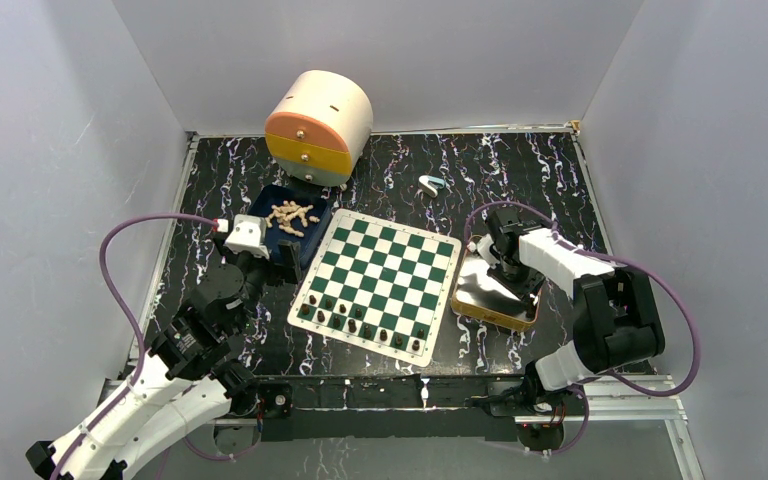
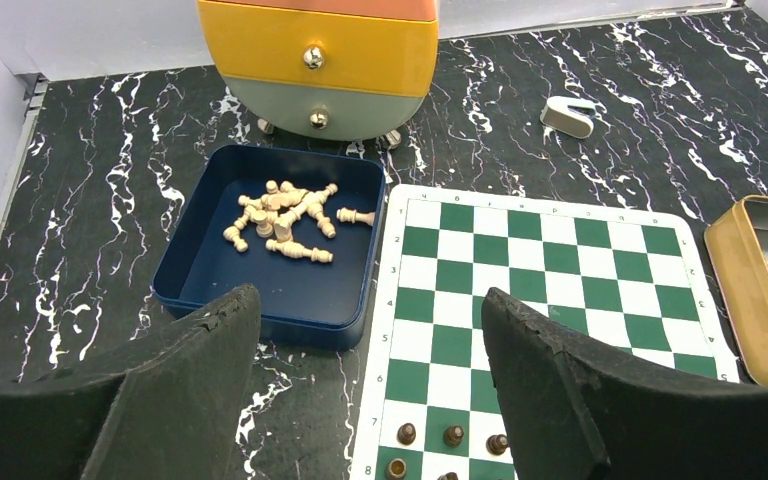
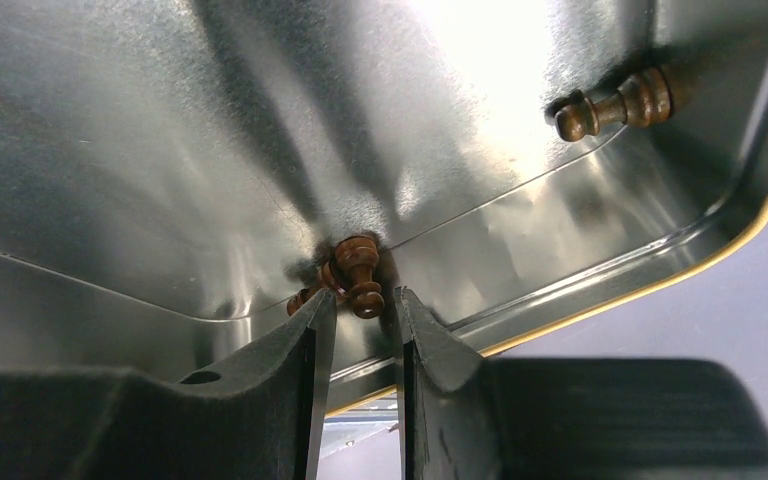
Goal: Set up the chess pieces on the board
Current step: Pick up the chess piece from the storage box.
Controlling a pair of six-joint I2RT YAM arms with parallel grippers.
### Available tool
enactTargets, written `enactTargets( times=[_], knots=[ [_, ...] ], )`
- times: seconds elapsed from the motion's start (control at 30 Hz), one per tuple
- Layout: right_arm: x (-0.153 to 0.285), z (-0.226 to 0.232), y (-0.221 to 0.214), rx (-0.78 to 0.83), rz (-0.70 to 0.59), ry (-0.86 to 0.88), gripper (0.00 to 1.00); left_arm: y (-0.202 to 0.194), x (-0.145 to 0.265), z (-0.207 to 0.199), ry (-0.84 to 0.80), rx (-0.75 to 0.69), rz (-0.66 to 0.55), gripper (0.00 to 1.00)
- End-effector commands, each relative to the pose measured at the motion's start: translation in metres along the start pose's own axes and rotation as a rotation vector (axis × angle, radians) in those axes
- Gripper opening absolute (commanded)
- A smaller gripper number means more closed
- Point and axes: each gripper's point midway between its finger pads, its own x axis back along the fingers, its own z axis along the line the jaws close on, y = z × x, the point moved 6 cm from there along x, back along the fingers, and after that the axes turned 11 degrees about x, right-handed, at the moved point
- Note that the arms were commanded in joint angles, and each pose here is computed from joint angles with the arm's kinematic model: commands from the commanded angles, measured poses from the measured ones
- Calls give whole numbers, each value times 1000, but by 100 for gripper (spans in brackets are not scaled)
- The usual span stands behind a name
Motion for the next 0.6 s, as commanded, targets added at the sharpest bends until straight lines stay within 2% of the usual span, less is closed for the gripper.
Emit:
enactTargets(
  times=[0.0,0.2,0.5,0.57],
  knots=[
    [2,-2,1,29,5,-12,36,4,1,2,12,15,-29,79],
    [0,2,1,36,8,14,32,5,2,2,13,15,-34,79],
    [-4,6,2,46,22,55,33,7,4,4,22,19,-43,79],
    [-4,4,3,43,26,38,27,6,4,5,25,17,-43,79]
  ],
)
